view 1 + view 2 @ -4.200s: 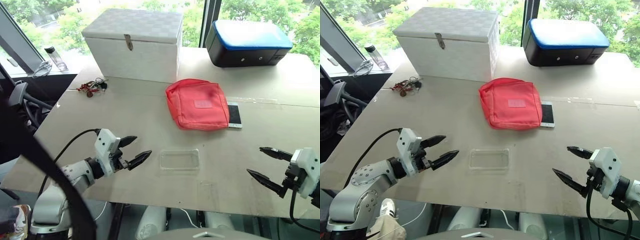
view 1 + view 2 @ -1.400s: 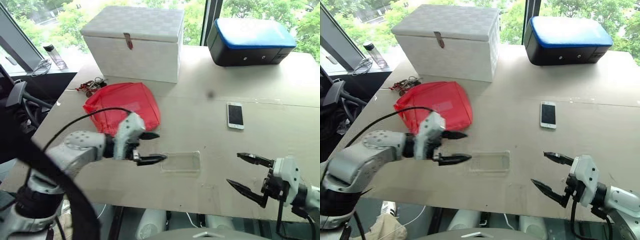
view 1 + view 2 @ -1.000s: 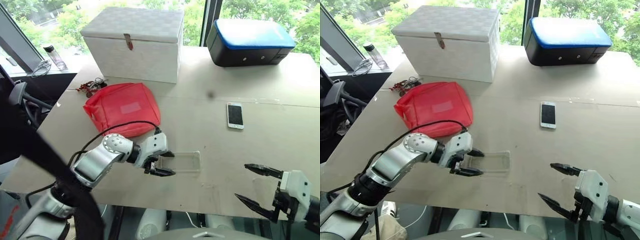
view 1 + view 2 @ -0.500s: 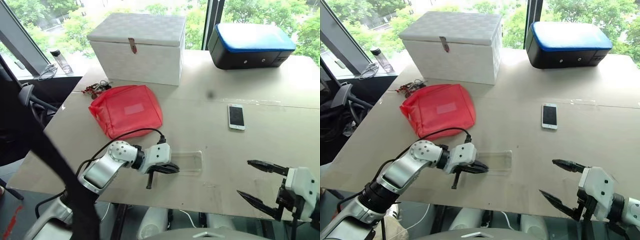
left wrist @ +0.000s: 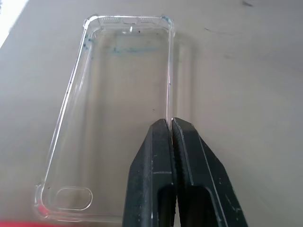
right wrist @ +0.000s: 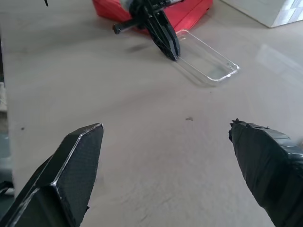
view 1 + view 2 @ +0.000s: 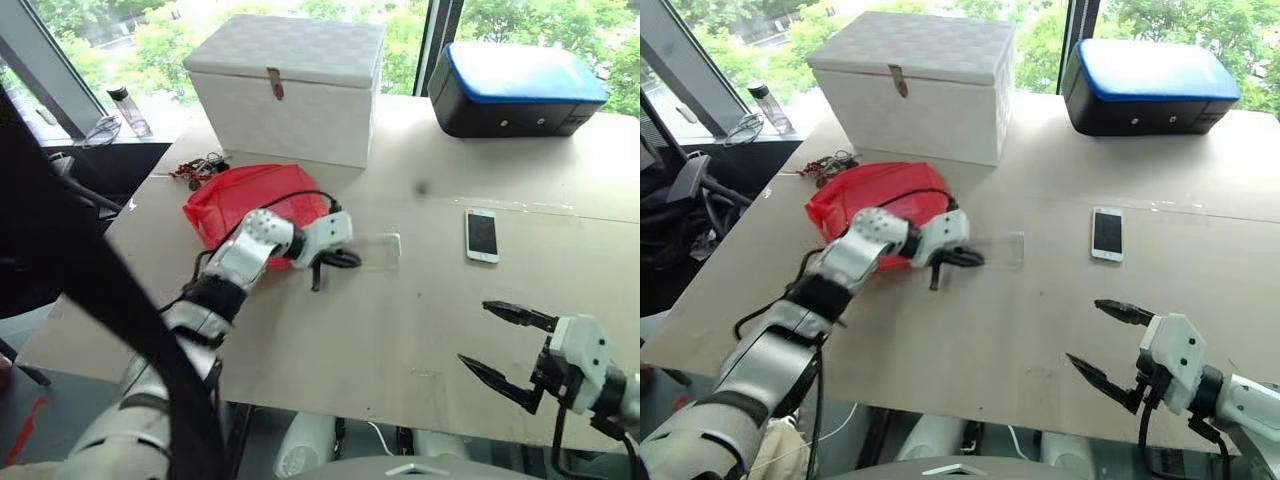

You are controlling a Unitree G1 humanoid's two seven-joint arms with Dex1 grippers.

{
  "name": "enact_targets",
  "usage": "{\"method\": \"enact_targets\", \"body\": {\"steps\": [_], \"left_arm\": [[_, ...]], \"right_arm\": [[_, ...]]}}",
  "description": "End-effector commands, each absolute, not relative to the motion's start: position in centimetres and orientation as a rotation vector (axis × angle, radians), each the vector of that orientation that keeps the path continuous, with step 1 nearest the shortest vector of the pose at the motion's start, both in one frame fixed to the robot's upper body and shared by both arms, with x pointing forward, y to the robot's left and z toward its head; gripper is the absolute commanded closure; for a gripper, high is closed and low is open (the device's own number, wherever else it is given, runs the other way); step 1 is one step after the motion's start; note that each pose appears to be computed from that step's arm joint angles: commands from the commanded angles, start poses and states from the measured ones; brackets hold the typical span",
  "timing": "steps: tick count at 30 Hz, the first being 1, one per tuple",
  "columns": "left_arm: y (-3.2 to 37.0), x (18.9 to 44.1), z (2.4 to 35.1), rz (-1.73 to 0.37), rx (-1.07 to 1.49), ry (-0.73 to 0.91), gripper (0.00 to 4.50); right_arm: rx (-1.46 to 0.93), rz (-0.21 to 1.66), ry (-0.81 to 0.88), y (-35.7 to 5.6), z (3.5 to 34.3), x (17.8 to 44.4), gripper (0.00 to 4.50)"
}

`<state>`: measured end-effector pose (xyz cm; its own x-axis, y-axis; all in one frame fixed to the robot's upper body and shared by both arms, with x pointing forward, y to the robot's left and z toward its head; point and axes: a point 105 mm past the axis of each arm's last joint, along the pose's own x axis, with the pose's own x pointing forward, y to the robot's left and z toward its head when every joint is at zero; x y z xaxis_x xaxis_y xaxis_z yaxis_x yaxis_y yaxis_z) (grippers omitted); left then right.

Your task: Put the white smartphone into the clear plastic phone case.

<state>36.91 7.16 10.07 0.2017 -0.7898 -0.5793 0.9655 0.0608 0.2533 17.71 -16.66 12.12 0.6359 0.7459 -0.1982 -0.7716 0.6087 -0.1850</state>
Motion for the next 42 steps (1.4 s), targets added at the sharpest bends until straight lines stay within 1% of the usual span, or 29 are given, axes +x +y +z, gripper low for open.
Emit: {"method": "enact_targets", "body": {"steps": [1, 3, 6, 10, 12, 16, 19, 24, 25, 26, 27, 28, 29, 30, 32, 34, 36, 38, 40, 42], "left_arm": [[5.5, 38.4, 11.0, -1.360, 0.682, 0.288, 4.44], [4.0, 38.9, 11.9, -1.379, 0.674, 0.259, 4.44], [2.7, 38.8, 12.3, -1.421, 0.682, 0.238, 4.44], [1.8, 37.7, 12.2, -1.507, 0.651, 0.243, 4.44], [1.9, 37.1, 11.6, -1.526, 0.638, 0.260, 4.44], [1.5, 35.4, 10.8, -1.571, 0.645, 0.257, 4.44], [0.8, 34.0, 10.7, -1.593, 0.621, 0.252, 4.44], [0.9, 33.2, 10.4, -1.580, 0.618, 0.254, 4.44], [1.0, 33.1, 10.5, -1.580, 0.603, 0.259, 3.91], [1.1, 33.0, 10.7, -1.581, 0.581, 0.265, 3.69], [1.2, 32.9, 10.9, -1.582, 0.564, 0.271, 3.24], [1.5, 32.8, 11.1, -1.575, 0.563, 0.269, 2.71], [1.8, 32.7, 11.5, -1.564, 0.551, 0.259, 2.32], [2.0, 32.6, 11.7, -1.556, 0.544, 0.252, 1.78], [2.6, 31.9, 13.1, -1.545, 0.490, 0.190, 0.82], [3.4, 30.8, 14.9, -1.527, 0.393, 0.114, 0.04], [4.5, 29.5, 15.8, -1.500, 0.336, 0.066, 0.04], [5.2, 29.0, 16.6, -1.445, 0.282, 0.021, 0.04], [6.0, 28.8, 17.5, -1.359, 0.195, -0.039, 0.04], [6.9, 28.2, 17.8, -1.311, 0.186, -0.070, 0.04]], "right_arm": [[-0.225, 0.819, 0.059, -16.0, 12.6, 18.0, 0.00], [-0.186, 0.781, 0.048, -15.5, 12.8, 18.2, 0.00], [-0.154, 0.713, 0.057, -15.4, 12.6, 18.7, 0.00], [-0.190, 0.538, 0.122, -16.6, 11.8, 20.2, 0.00], [-0.160, 0.498, 0.101, -16.7, 12.3, 20.6, 0.00], [-0.160, 0.459, 0.095, -16.7, 12.5, 21.5, 0.00], [-0.222, 0.376, 0.150, -17.9, 12.0, 23.1, 0.00], [-0.178, 0.356, 0.168, -18.2, 12.7, 25.4, 0.00], [-0.179, 0.339, 0.176, -18.5, 12.7, 26.0, 0.00], [-0.158, 0.313, 0.203, -18.9, 12.4, 26.6, 0.00], [-0.145, 0.297, 0.222, -19.1, 12.2, 26.9, 0.00], [-0.142, 0.296, 0.226, -19.0, 12.2, 27.3, 0.00], [-0.129, 0.308, 0.225, -18.6, 12.2, 27.6, 0.00], [-0.122, 0.318, 0.222, -18.3, 12.4, 27.8, 0.00], [-0.113, 0.293, 0.222, -17.9, 12.4, 28.8, 0.00], [-0.102, 0.260, 0.222, -17.6, 12.4, 30.0, 0.00], [-0.110, 0.176, 0.224, -18.0, 12.3, 31.4, 0.00], [-0.099, 0.091, 0.228, -18.7, 12.1, 32.6, 0.00], [-0.103, 0.064, 0.242, -18.6, 11.7, 33.6, 0.00], [-0.079, 0.026, 0.259, -18.6, 11.3, 34.5, 0.00]]}}
